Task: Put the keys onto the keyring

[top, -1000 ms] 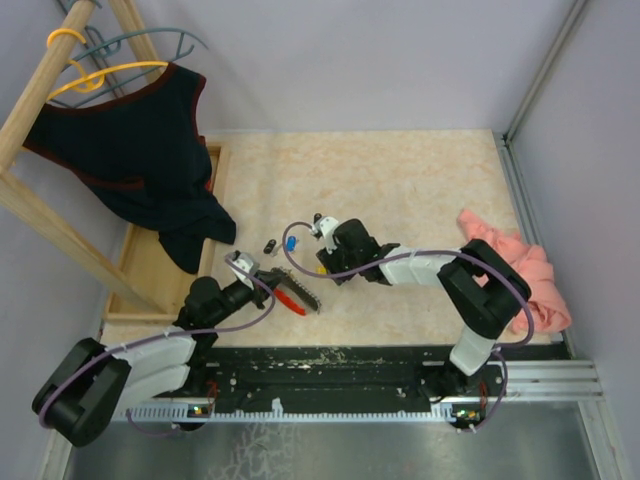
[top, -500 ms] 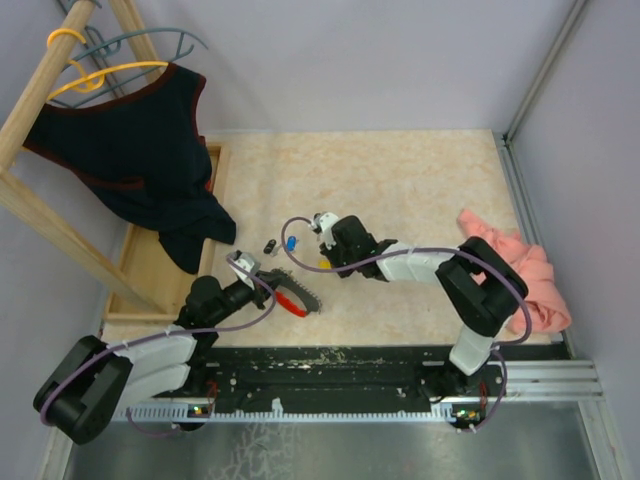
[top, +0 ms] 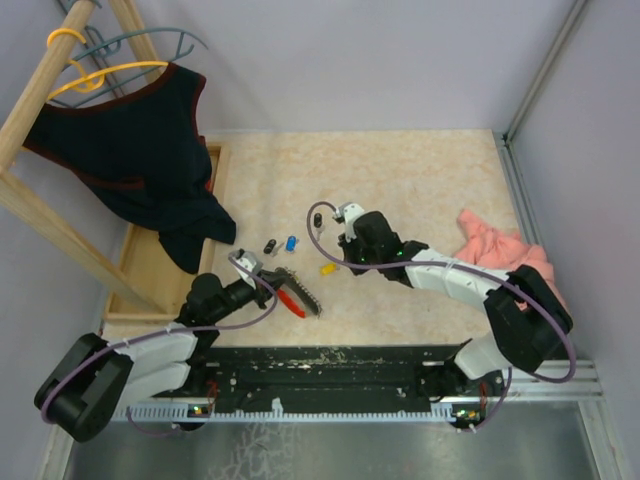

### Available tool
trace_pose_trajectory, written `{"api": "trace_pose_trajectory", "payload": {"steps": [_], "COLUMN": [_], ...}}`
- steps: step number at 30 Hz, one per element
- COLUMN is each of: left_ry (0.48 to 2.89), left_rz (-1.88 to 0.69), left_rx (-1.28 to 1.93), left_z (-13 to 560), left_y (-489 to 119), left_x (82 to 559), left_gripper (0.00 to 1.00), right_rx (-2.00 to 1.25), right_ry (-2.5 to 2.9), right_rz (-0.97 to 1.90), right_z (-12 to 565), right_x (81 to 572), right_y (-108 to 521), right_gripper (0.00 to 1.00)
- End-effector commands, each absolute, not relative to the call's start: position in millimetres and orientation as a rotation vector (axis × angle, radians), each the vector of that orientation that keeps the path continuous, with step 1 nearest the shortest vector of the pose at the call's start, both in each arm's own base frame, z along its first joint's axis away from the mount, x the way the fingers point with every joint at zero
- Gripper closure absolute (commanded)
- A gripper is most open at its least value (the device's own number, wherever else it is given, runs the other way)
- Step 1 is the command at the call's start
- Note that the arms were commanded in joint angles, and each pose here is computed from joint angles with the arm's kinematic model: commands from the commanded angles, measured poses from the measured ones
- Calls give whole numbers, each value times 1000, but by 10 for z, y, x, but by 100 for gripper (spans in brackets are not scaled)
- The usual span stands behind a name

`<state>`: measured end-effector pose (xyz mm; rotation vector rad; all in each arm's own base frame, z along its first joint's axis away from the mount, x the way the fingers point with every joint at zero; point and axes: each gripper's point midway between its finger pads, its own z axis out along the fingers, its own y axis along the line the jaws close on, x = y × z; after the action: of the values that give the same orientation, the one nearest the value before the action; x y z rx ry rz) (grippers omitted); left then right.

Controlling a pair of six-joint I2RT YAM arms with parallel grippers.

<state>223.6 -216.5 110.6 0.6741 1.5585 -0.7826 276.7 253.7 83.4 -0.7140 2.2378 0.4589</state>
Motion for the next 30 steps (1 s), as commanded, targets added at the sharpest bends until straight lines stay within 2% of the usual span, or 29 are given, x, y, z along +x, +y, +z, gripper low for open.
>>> {"api": "trace_pose_trajectory", "payload": {"steps": [1,5,17,25,30], "left_ry": [1485,1501,1507,1510,1511], "left_rz": [-797,-776,-767,-766,-769], "left_rx": [683,660,657,658,661], "left_z": [1314,1290,1290,1277,1272], "left_y": [-2229,-2194,-2183,-2187,-2192], "left_x": [2286,2319,2332,2341,2336], "left_gripper": [100,100,100,100,100], "right_rx": [-812,-857,-1048,-1134,-1160], "right_ry": [2156,2149,2101,2128,2153], "right_rz": [426,404,324,285,272], "right_z": [843,737,516,356,281], "right_x": [2783,2909,3059,3015,2989], "right_y": [2658,2780,2998,2966,2940], "right_gripper": [86,80,71,71,77]}}
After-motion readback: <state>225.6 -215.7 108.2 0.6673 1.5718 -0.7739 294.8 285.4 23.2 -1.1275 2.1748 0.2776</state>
